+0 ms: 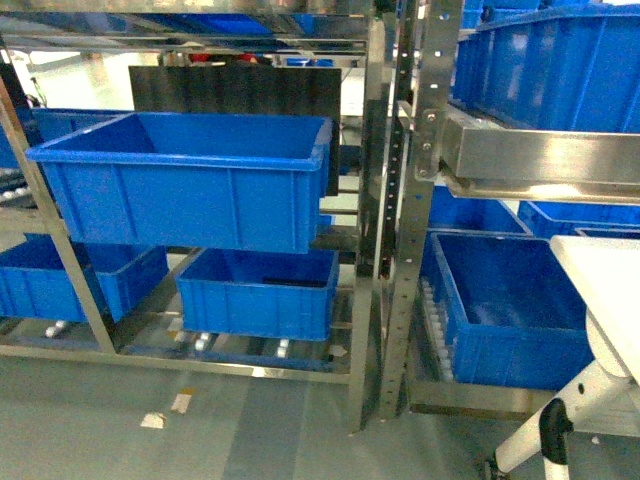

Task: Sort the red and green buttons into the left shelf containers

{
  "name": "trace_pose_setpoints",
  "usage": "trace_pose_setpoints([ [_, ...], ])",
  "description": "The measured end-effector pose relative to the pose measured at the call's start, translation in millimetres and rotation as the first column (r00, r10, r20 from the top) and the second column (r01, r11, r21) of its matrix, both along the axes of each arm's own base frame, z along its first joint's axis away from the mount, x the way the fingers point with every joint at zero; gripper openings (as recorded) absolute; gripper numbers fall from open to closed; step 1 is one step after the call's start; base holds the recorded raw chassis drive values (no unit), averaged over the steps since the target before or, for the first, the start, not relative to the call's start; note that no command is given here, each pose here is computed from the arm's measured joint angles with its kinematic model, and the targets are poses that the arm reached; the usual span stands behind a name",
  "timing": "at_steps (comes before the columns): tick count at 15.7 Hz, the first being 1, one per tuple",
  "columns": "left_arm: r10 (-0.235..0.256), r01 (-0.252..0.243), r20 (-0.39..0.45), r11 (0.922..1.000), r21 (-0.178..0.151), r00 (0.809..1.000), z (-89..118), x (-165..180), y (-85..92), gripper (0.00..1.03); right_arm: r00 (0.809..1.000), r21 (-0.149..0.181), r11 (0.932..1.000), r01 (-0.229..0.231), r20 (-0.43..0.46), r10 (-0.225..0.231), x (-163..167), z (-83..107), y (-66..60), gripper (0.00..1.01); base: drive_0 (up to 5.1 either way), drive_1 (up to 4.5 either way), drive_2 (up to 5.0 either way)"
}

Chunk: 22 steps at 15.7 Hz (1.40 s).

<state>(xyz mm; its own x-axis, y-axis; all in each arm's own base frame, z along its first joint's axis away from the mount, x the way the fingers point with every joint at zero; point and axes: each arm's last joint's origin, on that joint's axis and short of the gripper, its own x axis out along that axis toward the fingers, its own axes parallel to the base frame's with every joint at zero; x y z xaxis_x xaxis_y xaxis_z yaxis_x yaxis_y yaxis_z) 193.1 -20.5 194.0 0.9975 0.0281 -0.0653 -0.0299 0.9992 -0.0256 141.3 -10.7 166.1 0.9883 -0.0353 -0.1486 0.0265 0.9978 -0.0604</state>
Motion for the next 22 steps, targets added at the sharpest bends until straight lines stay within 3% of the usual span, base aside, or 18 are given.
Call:
trace_pose_setpoints([
  [22, 0.001, -0.001, 0.0, 1.0, 0.0, 1.0, 0.0, 0.0, 0.1, 0.24, 1.0, 0.0, 1.0, 0.0, 0.002, 0.0, 0.0, 0.1, 0.0, 0.27, -3.2, 4.94, -1.6],
])
